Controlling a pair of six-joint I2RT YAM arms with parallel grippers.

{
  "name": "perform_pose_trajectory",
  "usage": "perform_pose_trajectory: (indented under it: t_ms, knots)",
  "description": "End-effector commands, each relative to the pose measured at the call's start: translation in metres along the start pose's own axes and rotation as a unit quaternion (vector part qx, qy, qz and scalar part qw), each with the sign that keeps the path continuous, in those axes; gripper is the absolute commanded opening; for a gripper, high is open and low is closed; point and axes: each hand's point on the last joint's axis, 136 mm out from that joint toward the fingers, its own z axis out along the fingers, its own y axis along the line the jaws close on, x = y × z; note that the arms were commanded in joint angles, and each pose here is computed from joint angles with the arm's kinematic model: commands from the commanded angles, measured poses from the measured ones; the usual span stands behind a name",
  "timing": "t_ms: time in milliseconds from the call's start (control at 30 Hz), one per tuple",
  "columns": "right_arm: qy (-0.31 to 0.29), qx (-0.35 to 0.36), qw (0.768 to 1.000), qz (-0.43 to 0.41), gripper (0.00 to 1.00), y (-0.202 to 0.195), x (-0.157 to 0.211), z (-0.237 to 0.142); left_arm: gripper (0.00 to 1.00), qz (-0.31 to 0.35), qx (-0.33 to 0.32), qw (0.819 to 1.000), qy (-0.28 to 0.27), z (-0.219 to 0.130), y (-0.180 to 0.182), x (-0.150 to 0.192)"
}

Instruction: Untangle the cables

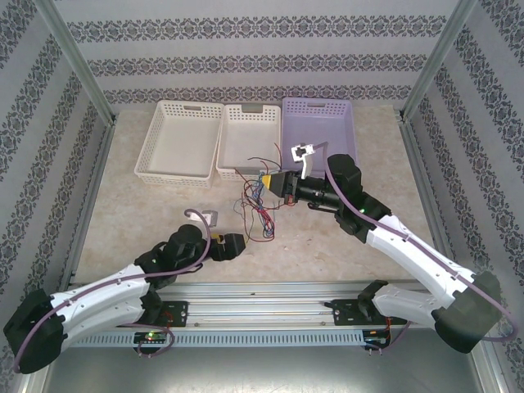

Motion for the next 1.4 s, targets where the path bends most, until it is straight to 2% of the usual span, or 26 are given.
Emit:
perform_pose_trajectory:
  t_ms: [0,133,400,533,700,967,1067,1167,1367]
  knots:
    - [-0.022,-0.022,0.999,-0.006,0.00,0.021,-0.018,-0.005,1.00,-0.009,0.022,0.999,-0.025,0.000,-0.005,-0.004]
    - [-0.032,-0.027,0.999,-0.011,0.00,0.028,-0.025,-0.009,1.00,-0.038,0.076,0.995,-0.047,0.003,-0.019,-0.009]
    - [-0.038,-0.043,0.998,0.000,0.00,0.035,-0.030,-0.006,0.98,-0.064,0.104,0.990,-0.070,0.010,-0.028,-0.018]
    - [-0.038,-0.051,0.998,0.000,0.00,0.042,-0.029,-0.007,0.89,-0.077,0.100,0.988,-0.089,0.009,-0.024,-0.023]
    - [-0.043,-0.054,0.998,0.000,0.00,0.045,-0.028,-0.007,0.72,-0.081,0.105,0.986,-0.100,0.009,-0.025,-0.028]
    - [-0.050,-0.051,0.997,0.001,0.00,0.045,-0.030,-0.007,0.73,-0.089,0.124,0.984,-0.092,0.016,-0.031,-0.025]
    - [-0.049,-0.053,0.997,0.004,0.00,0.045,-0.029,-0.005,0.70,-0.092,0.127,0.984,-0.089,0.019,-0.030,-0.023]
    - [-0.045,-0.058,0.997,0.004,0.00,0.049,-0.026,-0.004,0.60,-0.092,0.131,0.983,-0.085,0.023,-0.031,-0.020]
    - [-0.045,-0.061,0.997,0.008,0.00,0.051,-0.020,-0.007,0.28,-0.092,0.140,0.982,-0.088,0.029,-0.035,-0.022]
